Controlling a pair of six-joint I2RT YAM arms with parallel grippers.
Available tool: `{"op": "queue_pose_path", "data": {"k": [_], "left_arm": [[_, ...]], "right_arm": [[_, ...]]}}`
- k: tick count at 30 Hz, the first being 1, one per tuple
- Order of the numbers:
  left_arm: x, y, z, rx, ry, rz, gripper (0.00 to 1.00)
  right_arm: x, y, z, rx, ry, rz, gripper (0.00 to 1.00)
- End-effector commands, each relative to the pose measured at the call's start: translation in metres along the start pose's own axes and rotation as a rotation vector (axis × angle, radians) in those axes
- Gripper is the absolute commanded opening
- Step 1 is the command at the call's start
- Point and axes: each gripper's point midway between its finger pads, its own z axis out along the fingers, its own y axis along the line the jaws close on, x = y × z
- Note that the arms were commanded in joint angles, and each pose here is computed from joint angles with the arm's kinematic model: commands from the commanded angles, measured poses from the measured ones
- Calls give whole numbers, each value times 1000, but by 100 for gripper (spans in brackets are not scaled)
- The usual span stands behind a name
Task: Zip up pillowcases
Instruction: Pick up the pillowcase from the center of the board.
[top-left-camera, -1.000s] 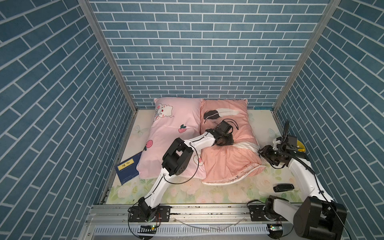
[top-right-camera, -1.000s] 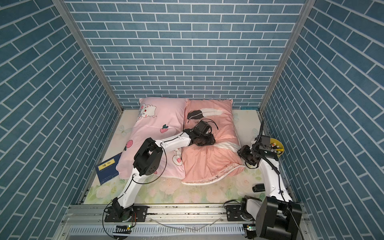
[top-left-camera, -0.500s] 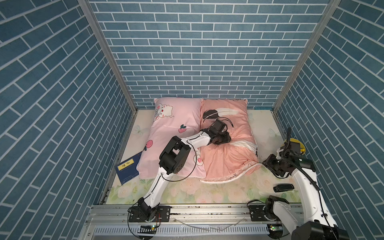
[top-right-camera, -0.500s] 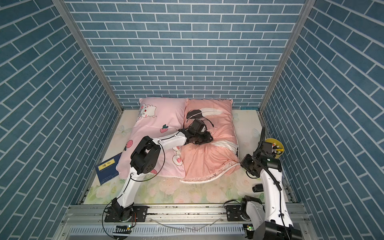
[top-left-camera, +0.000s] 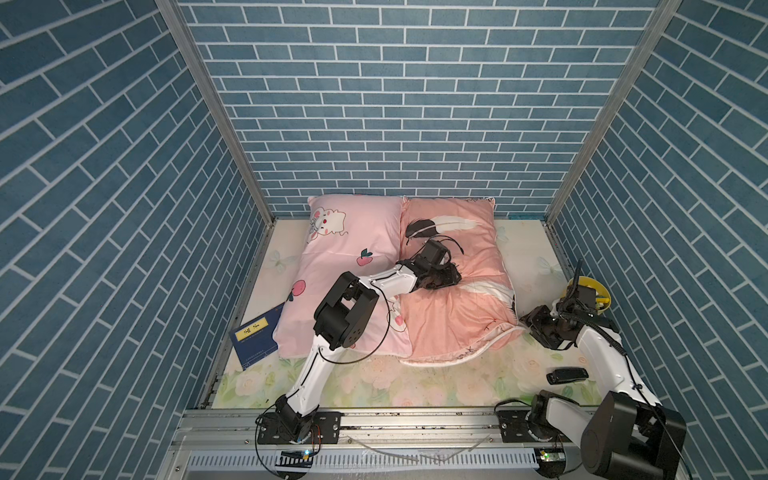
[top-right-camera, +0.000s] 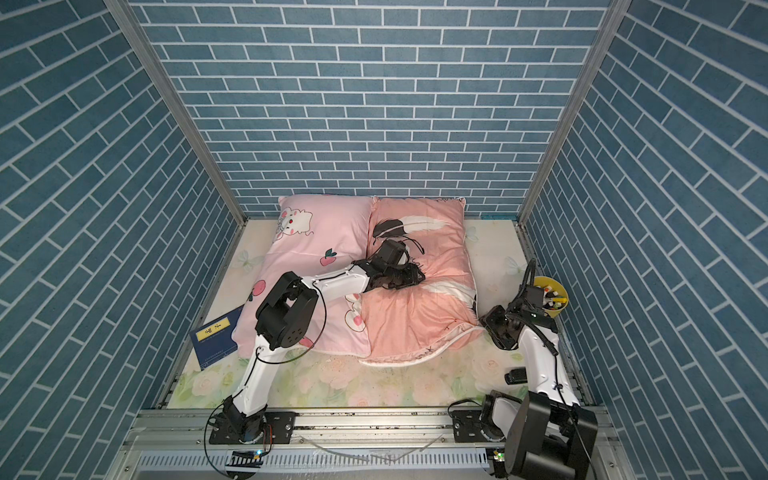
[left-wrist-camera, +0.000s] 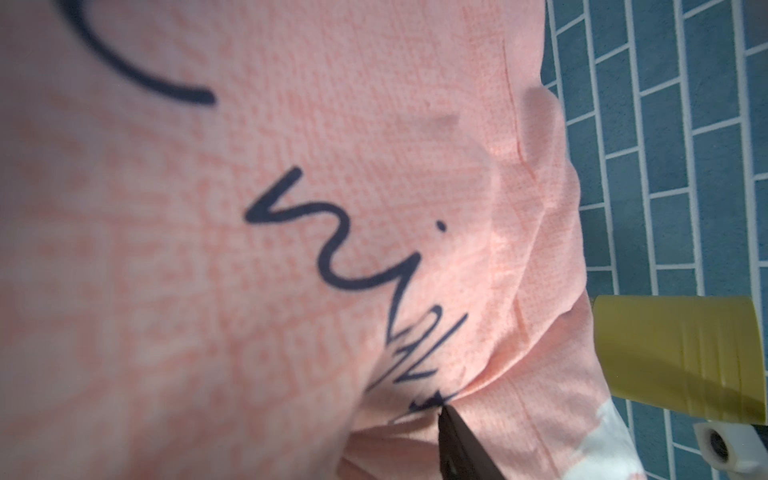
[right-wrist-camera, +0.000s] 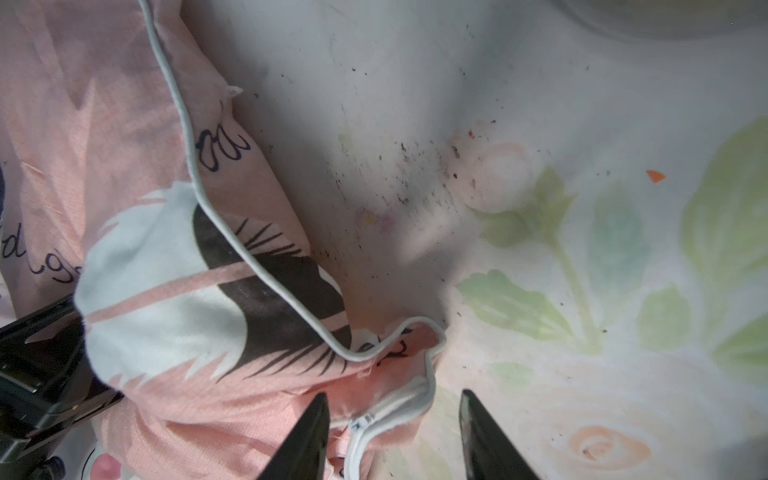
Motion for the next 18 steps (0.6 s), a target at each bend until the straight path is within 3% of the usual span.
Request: {"op": "queue_pose_path", "data": {"k": [1,11,18], "left_arm": [[-8,94,-3,-254,-28,-71,50],[-6,97,-5,-263,-31,-73,50],[-6,93,-9,-255,-35,-74,50]], "right_arm": [[1,-1,9,-24,8,53,51],[14,-12,22,-28,38,87,48],[8,-6,20,-47,20,85,32]]}}
